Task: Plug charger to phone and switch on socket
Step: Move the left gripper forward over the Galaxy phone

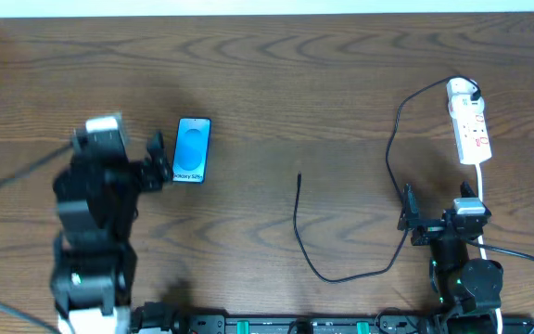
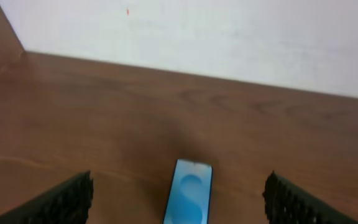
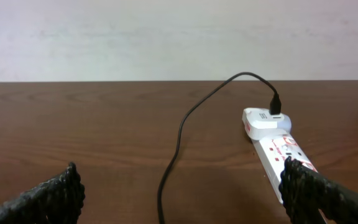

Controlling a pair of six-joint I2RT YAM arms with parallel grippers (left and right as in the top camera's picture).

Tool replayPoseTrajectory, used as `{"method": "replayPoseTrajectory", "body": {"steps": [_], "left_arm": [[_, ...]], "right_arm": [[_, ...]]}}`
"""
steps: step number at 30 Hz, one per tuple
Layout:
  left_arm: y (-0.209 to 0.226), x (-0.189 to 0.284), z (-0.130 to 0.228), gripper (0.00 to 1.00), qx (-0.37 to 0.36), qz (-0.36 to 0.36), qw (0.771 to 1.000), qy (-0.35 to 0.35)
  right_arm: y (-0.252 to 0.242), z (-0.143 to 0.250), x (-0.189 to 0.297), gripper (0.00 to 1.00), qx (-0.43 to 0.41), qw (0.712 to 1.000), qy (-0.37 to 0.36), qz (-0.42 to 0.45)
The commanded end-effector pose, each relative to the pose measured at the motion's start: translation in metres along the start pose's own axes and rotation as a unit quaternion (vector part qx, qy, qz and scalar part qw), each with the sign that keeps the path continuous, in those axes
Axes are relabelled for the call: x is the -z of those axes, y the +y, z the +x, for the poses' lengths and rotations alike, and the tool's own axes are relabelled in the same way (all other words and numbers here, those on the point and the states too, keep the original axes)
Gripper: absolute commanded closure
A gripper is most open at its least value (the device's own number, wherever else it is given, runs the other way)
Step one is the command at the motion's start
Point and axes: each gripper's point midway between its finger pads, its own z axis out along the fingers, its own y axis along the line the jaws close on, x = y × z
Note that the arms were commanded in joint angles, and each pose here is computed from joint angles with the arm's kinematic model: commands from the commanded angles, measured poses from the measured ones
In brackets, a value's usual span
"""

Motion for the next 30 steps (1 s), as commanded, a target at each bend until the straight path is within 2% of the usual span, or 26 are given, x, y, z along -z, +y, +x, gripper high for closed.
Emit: {"method": "replayPoseTrajectory", "body": {"steps": [1,9,13,22,30], "left_arm": [[-0.005,-0.011,-0.036,0.13,0.01,0.004,1.0,0.03],[-0.013,-0.043,-0.068,0.13,0.02,0.007,0.989,0.143],[-0.011,-0.055,-0.067,0.13,0.026,-0.003,0.98,0.198],[-0.003,-0.078,0.008,0.13,0.033,-0.026,0.921,0.387],[0.0,-0.093,0.035,0.12,0.035,-0.031,0.899,0.435]], "right_arm": [[0.0,0.0,0.0,0.01,0.008,1.0,-0.002,0.001],[0.0,0.0,0.0,0.01,0.008,1.0,-0.002,0.001],[0.0,0.0,0.0,0.01,0.008,1.0,-0.002,0.001],[0.0,0.0,0.0,0.01,0.008,1.0,-0.001,0.001],[0.0,0.0,0.0,0.01,0.008,1.0,-0.001,0.001]]}}
